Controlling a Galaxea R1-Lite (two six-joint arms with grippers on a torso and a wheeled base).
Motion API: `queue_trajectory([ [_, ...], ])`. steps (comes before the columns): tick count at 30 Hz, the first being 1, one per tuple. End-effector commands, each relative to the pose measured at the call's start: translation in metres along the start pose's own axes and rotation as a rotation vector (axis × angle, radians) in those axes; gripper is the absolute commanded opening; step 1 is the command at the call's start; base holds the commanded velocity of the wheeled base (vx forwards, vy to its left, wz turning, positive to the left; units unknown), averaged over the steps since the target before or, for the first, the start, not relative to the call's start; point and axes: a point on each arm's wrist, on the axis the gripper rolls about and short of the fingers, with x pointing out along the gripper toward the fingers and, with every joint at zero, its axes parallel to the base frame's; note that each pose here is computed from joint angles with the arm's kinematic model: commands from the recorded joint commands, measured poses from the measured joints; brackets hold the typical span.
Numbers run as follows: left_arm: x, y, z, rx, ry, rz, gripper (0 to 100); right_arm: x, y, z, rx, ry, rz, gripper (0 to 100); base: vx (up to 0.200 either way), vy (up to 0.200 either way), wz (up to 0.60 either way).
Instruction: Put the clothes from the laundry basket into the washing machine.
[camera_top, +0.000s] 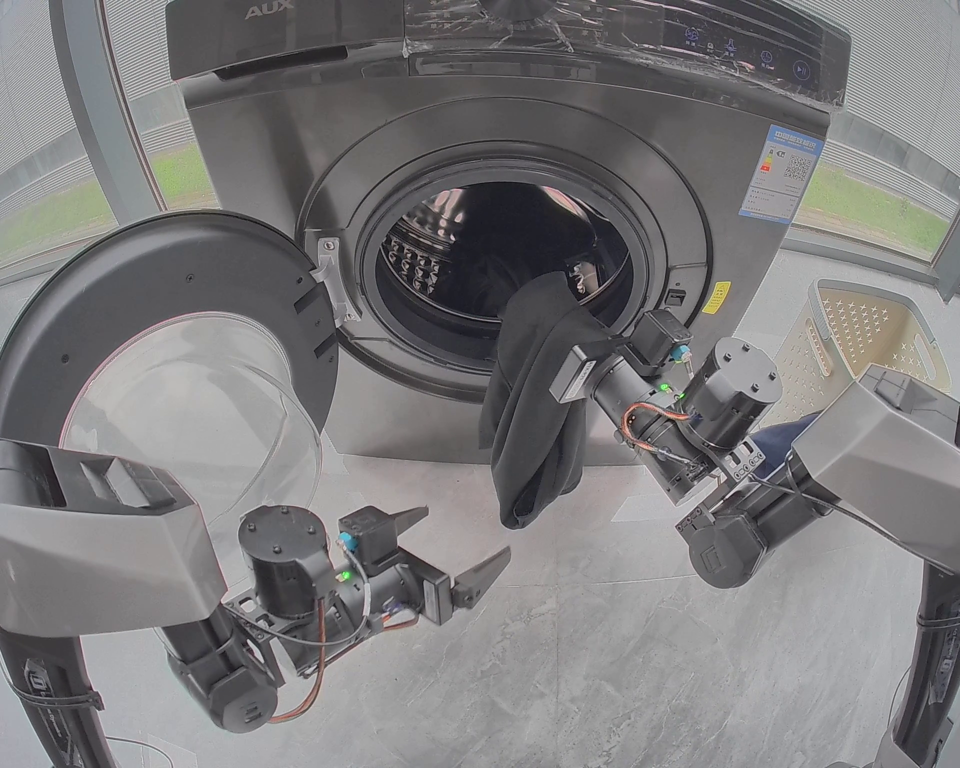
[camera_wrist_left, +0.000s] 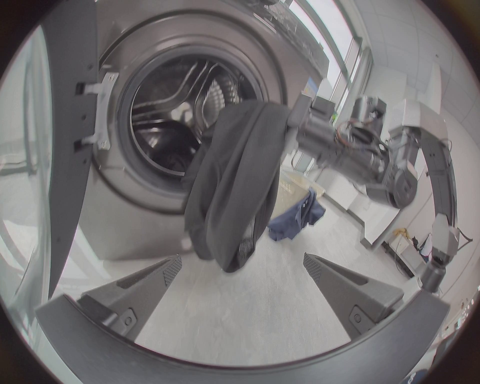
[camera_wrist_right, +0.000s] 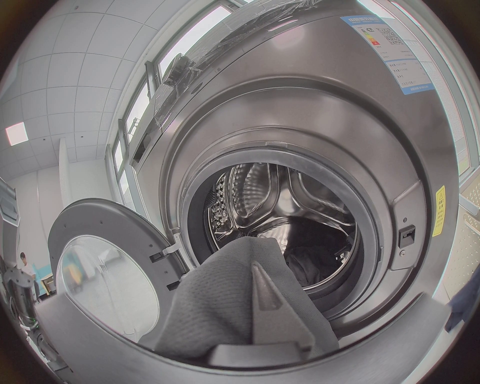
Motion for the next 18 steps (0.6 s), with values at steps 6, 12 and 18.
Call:
queue_trajectory([
  [6,0.056,0.000,0.032,0.007,-0.215,-0.040,100,-0.002,0.017,-0.011,0.017,0.027,0.034,0,0.000,0.000,0.00],
  [12,0.078,-0.005,0.027,0.014,-0.241,-0.053,100,-0.003,0.026,-0.016,0.025,0.039,0.042,0,0.000,0.000,0.00],
  [18,0.096,0.001,0.018,0.016,-0.245,-0.032,100,-0.003,0.031,-0.014,0.030,0.037,0.053,0,0.000,0.000,0.00],
])
